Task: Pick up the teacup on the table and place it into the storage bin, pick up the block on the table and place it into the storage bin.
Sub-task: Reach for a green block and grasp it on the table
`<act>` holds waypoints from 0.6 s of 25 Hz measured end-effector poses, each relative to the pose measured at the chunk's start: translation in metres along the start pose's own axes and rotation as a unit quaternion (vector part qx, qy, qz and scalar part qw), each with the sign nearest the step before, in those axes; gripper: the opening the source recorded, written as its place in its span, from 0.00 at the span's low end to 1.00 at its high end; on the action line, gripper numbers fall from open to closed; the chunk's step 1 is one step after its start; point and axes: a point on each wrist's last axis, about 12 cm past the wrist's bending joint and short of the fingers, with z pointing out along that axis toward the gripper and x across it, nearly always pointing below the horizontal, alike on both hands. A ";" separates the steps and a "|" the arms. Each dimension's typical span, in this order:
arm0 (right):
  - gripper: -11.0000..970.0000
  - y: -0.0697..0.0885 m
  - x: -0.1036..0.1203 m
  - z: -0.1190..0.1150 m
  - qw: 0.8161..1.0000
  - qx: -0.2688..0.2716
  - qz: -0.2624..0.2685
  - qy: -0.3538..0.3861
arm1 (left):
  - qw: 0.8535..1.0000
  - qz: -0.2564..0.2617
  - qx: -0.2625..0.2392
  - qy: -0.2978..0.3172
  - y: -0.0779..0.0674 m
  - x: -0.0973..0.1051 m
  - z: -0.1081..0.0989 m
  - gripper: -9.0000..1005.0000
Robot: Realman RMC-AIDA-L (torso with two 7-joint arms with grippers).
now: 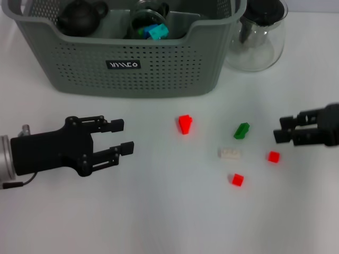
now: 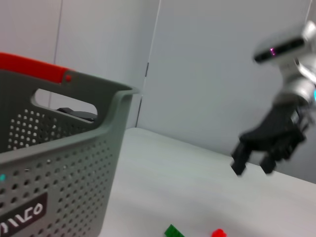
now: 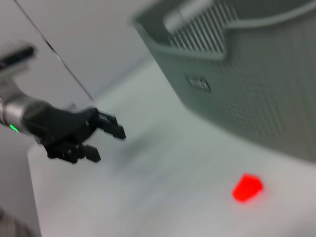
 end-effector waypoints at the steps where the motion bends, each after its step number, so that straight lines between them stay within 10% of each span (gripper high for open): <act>1: 0.56 0.004 -0.015 -0.002 1.000 0.009 0.000 0.025 | 1.000 0.001 0.002 0.001 -0.001 0.001 0.002 0.54; 7: 0.56 0.032 -0.092 0.011 0.978 0.087 -0.011 0.191 | 1.000 0.002 0.021 0.000 -0.003 0.003 0.008 0.54; 15: 0.56 0.052 -0.125 0.066 0.934 0.160 -0.078 0.311 | 1.000 -0.001 0.019 -0.006 -0.004 0.005 0.010 0.54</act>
